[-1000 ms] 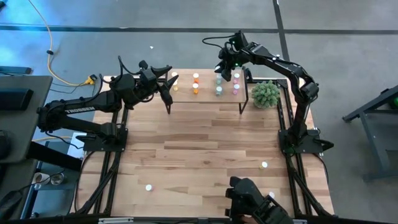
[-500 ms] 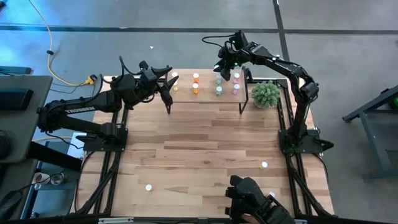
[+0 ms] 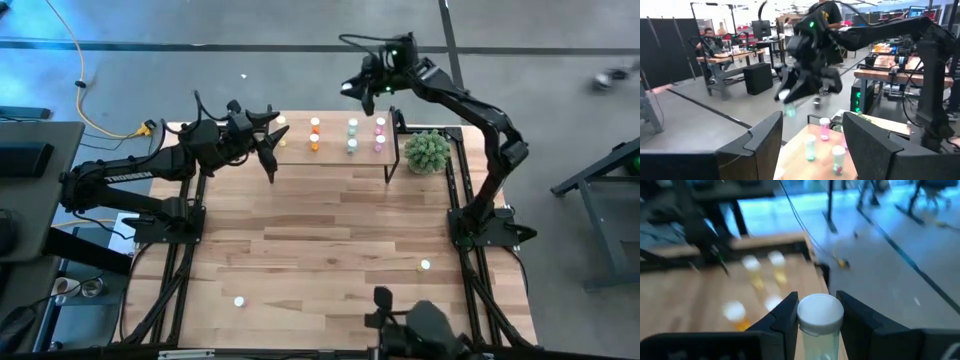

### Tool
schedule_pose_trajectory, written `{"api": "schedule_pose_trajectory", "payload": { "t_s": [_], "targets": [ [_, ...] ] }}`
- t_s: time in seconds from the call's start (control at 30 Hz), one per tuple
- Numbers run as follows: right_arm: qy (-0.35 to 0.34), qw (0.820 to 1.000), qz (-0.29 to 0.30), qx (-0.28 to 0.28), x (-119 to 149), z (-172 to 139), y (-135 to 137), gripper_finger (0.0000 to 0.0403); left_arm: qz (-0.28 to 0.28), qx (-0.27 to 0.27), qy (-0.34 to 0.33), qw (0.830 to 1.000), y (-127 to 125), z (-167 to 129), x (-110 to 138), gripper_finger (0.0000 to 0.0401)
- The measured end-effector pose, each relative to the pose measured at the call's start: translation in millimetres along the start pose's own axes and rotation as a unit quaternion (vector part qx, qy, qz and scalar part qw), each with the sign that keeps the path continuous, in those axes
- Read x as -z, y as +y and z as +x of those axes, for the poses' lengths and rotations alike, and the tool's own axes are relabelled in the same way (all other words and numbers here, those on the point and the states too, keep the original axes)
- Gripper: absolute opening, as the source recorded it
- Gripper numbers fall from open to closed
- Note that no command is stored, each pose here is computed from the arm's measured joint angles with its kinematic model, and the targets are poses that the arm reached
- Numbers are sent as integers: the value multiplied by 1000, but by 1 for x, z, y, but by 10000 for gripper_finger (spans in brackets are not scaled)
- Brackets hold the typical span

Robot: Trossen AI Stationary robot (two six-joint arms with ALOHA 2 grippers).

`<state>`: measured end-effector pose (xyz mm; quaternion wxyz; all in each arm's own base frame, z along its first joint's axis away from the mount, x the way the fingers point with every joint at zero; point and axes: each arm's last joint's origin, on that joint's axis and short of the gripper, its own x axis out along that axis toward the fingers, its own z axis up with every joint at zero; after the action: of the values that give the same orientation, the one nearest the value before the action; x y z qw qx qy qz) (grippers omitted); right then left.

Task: Pick and place medicine bottles onto shelf by color
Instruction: Put the blue pill bottle on the shelf aligned with the other blue pill bottles

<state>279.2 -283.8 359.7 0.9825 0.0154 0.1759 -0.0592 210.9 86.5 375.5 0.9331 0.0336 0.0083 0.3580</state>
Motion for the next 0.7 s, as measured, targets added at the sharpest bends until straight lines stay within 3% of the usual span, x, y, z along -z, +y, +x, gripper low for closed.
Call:
{"api": "schedule_pose_trajectory", "payload": {
  "t_s": [0.17, 0.33, 0.7],
  "targets": [
    [-76, 996, -4, -50, -23, -3, 13, 104, -8, 4, 1, 1000, 0, 0, 0, 196],
    [-107, 988, -8, -110, -34, 9, 33, 104, -8, 17, 1, 1000, -1, 0, 0, 196],
    [-187, 971, -48, -144, -61, 15, 63, 104, -92, 70, 8, 993, 16, 7, 3, 196]
  ]
}}
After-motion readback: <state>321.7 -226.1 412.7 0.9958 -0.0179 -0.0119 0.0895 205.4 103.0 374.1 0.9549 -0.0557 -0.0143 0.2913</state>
